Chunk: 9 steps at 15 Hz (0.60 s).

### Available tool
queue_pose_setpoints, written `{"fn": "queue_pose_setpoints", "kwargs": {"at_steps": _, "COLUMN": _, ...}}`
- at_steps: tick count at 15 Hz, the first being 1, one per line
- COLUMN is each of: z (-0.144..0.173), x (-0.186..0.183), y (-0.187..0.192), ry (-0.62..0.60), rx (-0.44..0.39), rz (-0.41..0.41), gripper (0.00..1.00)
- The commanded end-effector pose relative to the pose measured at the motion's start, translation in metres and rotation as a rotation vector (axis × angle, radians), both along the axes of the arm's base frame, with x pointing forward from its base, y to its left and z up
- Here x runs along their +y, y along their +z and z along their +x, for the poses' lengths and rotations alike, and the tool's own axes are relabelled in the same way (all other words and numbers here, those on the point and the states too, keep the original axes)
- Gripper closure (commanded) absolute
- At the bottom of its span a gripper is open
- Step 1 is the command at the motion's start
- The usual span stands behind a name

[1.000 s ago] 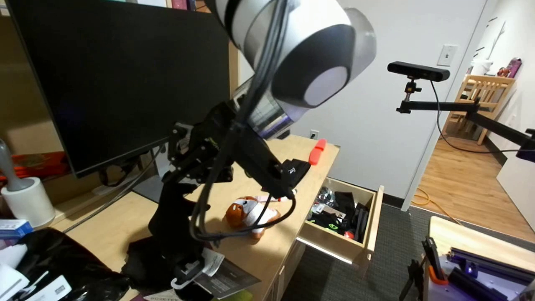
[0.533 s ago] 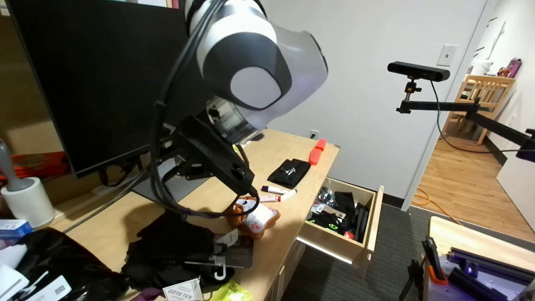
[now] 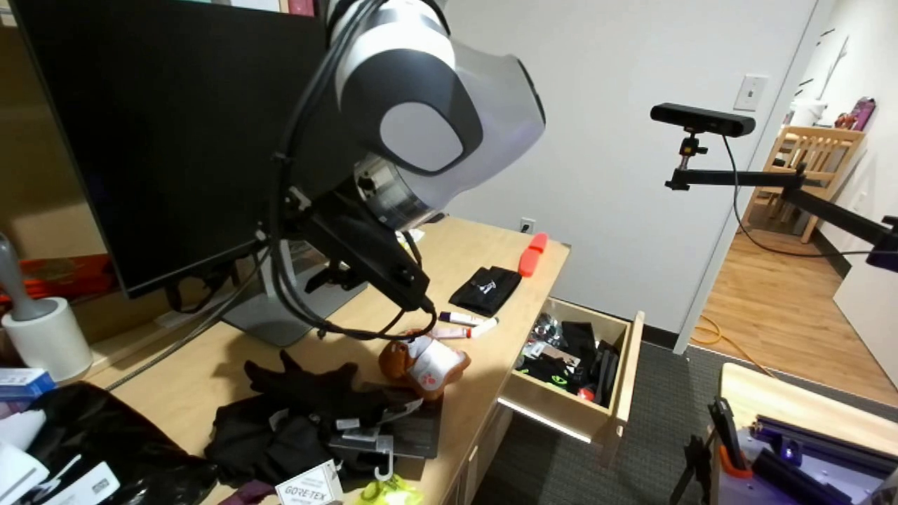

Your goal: Place the set of socks in the left side of the desk

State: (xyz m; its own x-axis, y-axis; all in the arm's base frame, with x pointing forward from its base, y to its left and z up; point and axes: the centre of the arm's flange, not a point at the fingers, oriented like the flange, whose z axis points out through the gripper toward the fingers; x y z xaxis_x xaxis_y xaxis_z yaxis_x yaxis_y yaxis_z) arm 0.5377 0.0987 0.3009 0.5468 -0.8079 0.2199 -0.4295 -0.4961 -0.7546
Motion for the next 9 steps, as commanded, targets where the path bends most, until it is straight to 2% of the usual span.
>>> {"fn": "queue_pose_setpoints", "kwargs": {"at_steps": 1, "z": -0.026, "x": -0.023, "y": 0.027, "ry": 0.026, "rx": -0.024, "rz": -0.068, "gripper": 0.0}}
{"fn": "queue_pose_setpoints", "kwargs": {"at_steps": 4, "z": -0.044, "x": -0.043, "y": 0.062, "ry": 0.068, "rx": -0.032, "rz": -0.106, "gripper": 0.0}}
{"fn": "queue_pose_setpoints", "kwargs": {"at_steps": 9, "z": -0.059, "x": -0.081, "y": 0.094, "ry": 0.097, "rx": 0.041, "rz": -0.173, "gripper": 0.0}}
